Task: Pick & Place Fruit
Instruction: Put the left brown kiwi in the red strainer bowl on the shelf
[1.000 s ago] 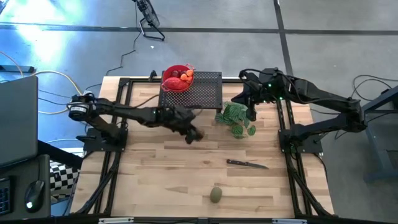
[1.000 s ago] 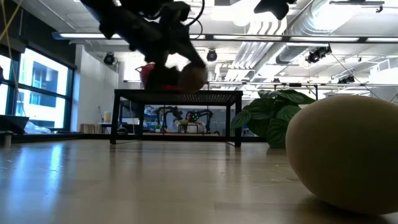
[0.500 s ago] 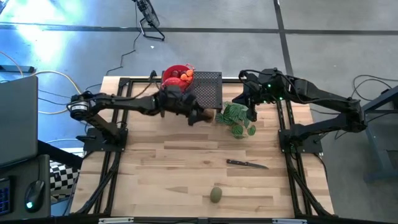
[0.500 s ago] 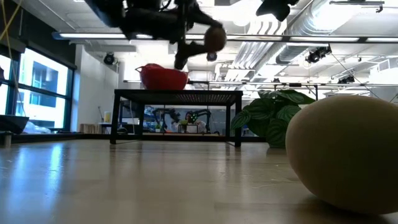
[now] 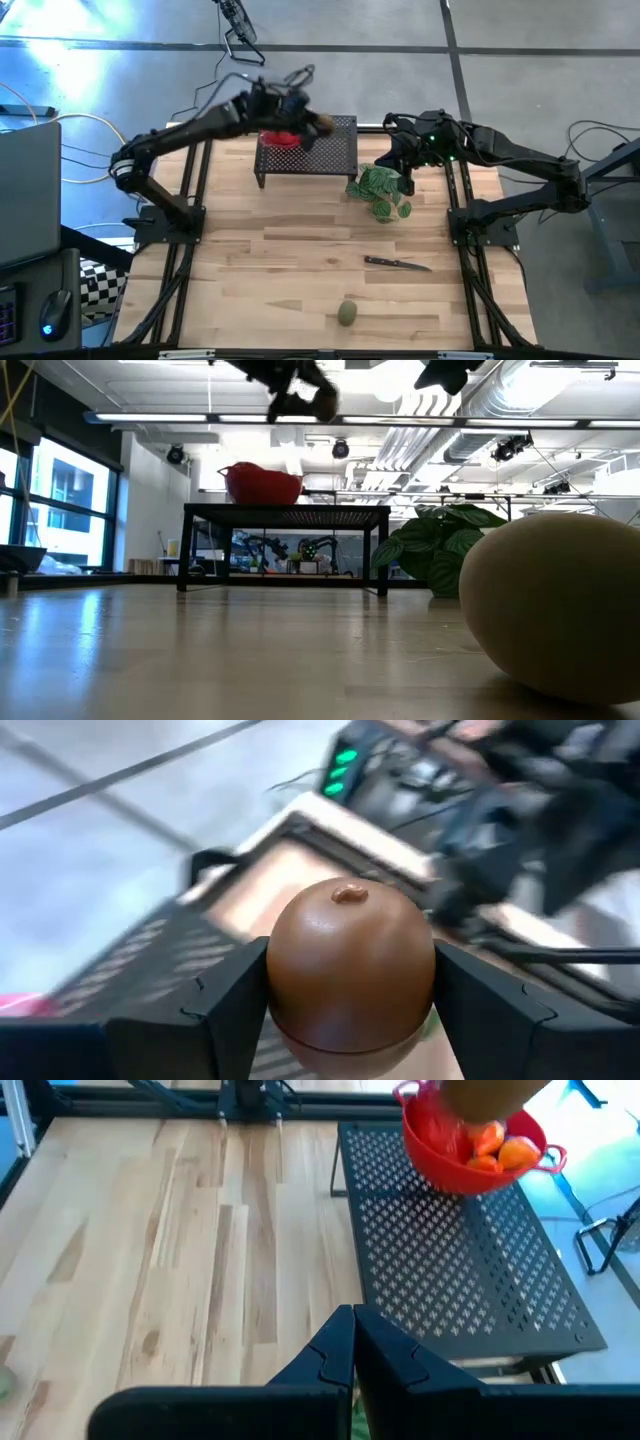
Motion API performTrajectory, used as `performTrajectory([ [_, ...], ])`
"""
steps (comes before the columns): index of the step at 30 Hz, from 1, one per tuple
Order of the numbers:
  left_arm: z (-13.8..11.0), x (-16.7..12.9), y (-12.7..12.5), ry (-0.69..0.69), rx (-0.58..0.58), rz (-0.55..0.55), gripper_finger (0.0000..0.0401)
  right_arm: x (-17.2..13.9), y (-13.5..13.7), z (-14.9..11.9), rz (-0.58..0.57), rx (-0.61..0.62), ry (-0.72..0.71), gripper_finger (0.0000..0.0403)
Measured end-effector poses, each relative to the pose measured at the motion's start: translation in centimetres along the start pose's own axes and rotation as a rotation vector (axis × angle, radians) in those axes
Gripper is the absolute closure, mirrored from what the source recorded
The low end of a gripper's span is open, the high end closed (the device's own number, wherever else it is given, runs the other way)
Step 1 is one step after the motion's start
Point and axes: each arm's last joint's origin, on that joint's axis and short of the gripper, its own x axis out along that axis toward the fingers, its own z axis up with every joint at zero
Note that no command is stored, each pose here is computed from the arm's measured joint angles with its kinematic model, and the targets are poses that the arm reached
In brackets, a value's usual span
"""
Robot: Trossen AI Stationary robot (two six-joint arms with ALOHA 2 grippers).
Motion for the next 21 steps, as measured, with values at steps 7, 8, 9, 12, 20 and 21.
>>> performTrajectory([
  [7,1.3,-2.3,5.8,0.035,-0.086,0.237,0.0155,0.0,-0.1,0.0,-0.03,-0.001,-0.001,0.0401],
  [8,1.4,-2.5,6.5,0.032,-0.097,0.261,0.0155,0.0,-0.1,0.0,-0.031,0.0,0.0,0.0401],
  [9,1.5,-2.8,7.2,0.031,-0.107,0.281,0.0155,0.0,-0.2,0.0,-0.034,0.001,0.0,0.0401],
  [12,1.5,-3.2,8.9,0.042,-0.134,0.329,0.0155,0.0,-0.3,0.0,-0.039,0.004,-0.001,0.0401],
  [20,0.5,-4.2,11.2,0.136,-0.202,0.423,0.0155,-0.1,-1.1,-0.1,-0.062,0.021,-0.001,0.0401],
  [21,0.4,-4.3,11.2,0.144,-0.203,0.443,0.0155,-0.1,-1.1,-0.1,-0.065,0.022,-0.001,0.0401],
])
